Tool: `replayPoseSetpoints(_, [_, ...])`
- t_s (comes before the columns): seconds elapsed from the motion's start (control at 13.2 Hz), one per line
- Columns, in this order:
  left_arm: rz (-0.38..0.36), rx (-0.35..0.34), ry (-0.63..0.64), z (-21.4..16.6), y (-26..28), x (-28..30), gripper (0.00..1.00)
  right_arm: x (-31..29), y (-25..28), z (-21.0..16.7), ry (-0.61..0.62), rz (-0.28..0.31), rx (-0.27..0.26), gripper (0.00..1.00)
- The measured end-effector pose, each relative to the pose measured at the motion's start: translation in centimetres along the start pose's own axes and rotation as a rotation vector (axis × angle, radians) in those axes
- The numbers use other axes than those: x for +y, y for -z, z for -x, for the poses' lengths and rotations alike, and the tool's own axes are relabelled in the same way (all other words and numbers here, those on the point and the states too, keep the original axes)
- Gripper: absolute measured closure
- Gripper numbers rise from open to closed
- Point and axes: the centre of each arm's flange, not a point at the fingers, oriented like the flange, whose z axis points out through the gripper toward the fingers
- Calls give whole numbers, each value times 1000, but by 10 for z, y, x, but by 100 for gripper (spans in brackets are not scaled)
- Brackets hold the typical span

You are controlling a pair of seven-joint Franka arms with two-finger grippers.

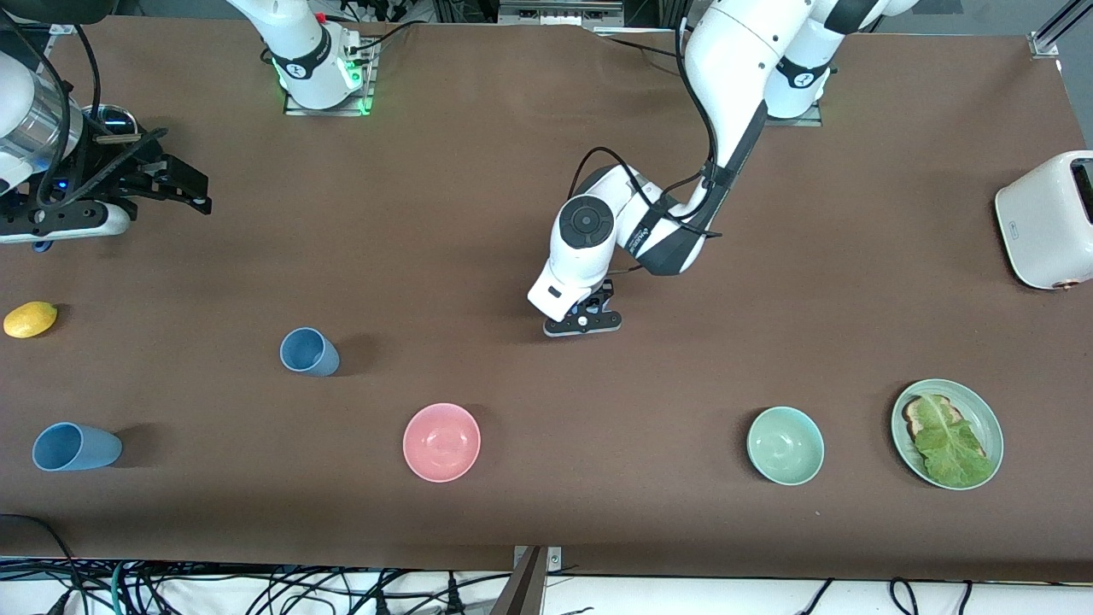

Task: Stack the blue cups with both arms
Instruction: 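Lower the blue cup onto the table and open the left gripper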

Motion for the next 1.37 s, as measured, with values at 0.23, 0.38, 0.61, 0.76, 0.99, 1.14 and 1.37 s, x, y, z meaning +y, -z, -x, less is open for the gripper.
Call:
replayPoseSetpoints(0.23, [5,4,23,-1,3,1,8,0,0,0,0,0,0,0])
replayPoseSetpoints(0.38, [5,7,34,-4,12,3,0,0,0,0,0,0,0,0])
replayPoseSetpoints(0.61, [3,10,43,-8,46,2,0,0,-1,0,0,0,-1,0])
replayPoseSetpoints(0.76, [-9,3,46,-5,74,0,0,0,-2,-1,0,0,-2,0])
replayPoseSetpoints(0.99, [-19,-1,55,-2,118,-6,0,0,-13,-13,1,-2,12,0])
replayPoseSetpoints(1.14, [-28,-5,64,-2,143,-14,0,-1,-40,-34,3,-5,19,0])
replayPoseSetpoints(1.37, [-50,-19,92,-8,182,-38,0,-4,-88,-70,17,1,21,0])
